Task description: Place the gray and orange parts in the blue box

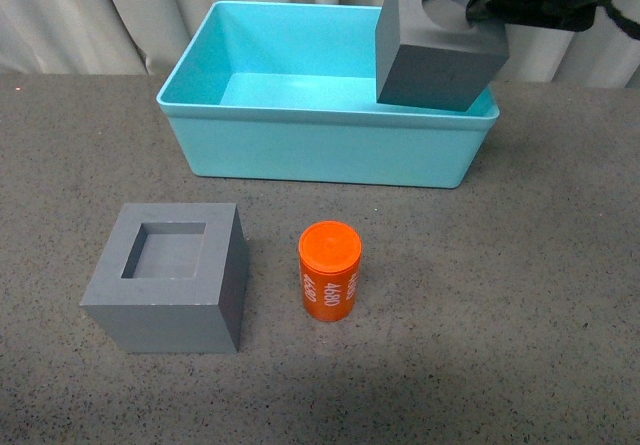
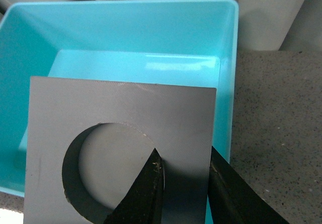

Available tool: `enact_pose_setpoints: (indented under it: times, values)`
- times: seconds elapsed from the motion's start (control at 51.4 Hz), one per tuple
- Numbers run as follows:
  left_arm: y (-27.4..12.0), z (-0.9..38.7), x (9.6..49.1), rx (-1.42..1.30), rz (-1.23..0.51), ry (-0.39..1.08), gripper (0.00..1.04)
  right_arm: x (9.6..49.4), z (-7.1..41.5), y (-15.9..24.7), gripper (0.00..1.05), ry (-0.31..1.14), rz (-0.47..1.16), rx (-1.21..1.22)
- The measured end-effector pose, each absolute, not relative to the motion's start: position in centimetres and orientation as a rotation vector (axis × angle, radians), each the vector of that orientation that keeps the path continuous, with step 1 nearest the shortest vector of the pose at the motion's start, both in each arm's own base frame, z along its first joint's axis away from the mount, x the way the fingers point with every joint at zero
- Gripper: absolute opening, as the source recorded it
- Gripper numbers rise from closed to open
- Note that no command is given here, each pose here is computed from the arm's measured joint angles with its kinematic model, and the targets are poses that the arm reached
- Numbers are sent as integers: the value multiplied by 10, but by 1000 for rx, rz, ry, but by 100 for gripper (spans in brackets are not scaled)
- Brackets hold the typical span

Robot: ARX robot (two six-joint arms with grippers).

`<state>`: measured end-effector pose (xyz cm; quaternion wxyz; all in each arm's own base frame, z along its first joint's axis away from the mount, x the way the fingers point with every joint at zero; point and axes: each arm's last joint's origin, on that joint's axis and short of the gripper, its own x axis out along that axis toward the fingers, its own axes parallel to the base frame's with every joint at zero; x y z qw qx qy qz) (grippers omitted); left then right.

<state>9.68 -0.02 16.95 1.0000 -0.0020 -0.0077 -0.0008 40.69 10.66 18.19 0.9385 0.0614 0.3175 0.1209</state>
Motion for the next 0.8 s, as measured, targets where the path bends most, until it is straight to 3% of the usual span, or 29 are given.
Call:
enact_pose_setpoints:
  times: [0.642, 0.798]
  values:
    - [0, 169, 97, -4, -2, -15, 98, 471, 123, 127, 18, 881, 272, 28]
    - [0, 169, 97, -4, -2, -15, 98, 473, 124, 128, 44, 870, 278, 33]
